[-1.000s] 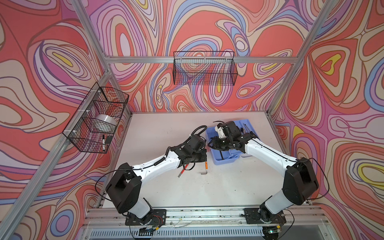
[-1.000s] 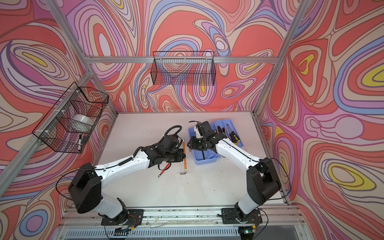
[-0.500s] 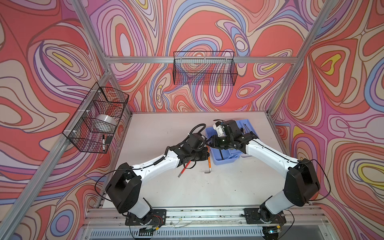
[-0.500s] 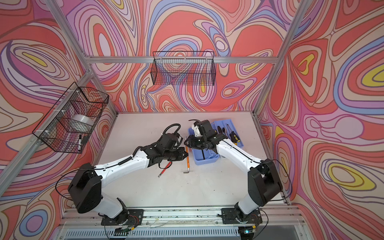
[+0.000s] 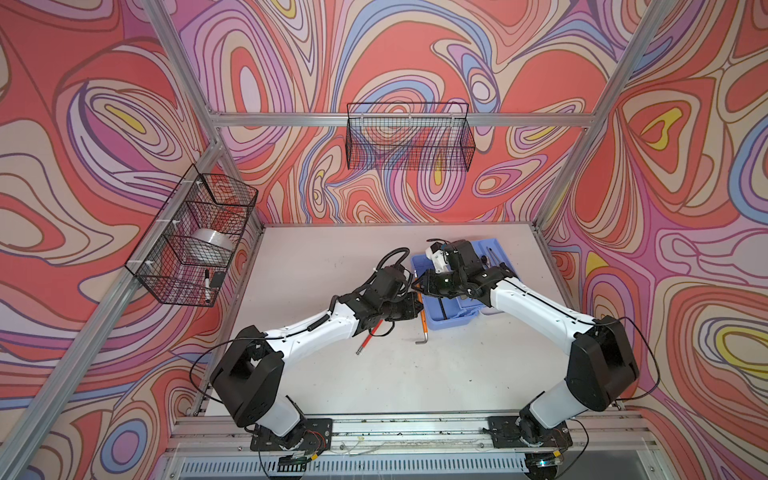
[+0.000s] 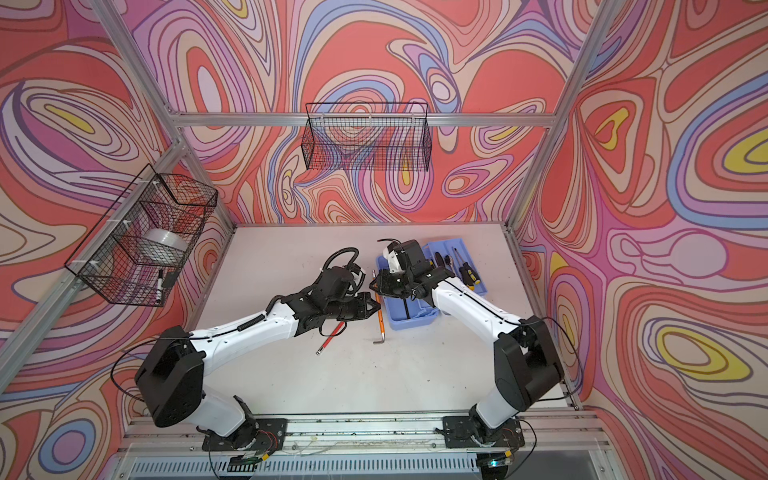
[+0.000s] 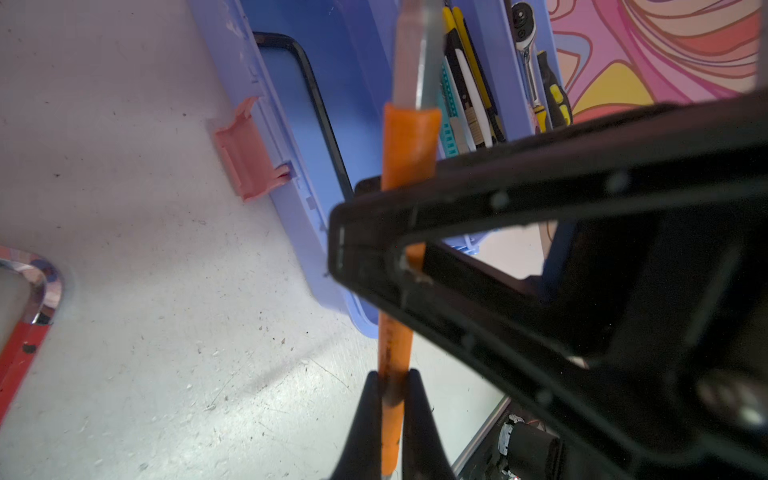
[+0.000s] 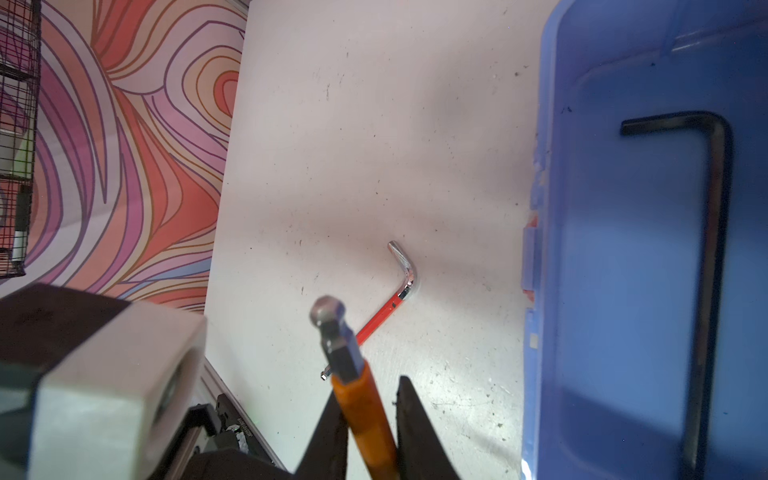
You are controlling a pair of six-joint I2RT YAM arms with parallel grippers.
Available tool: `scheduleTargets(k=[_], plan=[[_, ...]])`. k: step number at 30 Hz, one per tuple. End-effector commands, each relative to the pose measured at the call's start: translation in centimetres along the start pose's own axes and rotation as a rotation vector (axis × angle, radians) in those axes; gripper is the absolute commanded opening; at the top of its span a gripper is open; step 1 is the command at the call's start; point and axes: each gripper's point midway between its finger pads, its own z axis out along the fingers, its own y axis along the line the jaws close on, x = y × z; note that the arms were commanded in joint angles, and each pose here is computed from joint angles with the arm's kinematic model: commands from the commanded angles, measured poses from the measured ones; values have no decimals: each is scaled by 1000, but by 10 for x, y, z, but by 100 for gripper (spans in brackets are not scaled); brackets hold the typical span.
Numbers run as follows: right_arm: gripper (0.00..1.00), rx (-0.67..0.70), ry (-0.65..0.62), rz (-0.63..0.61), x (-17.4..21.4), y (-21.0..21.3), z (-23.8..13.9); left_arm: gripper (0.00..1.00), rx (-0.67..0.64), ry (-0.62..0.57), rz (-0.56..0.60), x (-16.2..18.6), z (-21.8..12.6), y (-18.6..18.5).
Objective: Pack the tool kit
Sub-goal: 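Close the right gripper on the orange hex key while the left gripper opens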
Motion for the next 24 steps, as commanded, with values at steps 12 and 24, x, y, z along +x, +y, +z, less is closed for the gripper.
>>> scheduleTargets(k=[12, 24], plan=[[2, 13, 16, -19, 3, 0, 5, 2, 125, -98, -20, -21, -22, -20], [0, 142, -23, -101, -35, -13, -14, 51, -91, -137, -52, -9, -58, 51]])
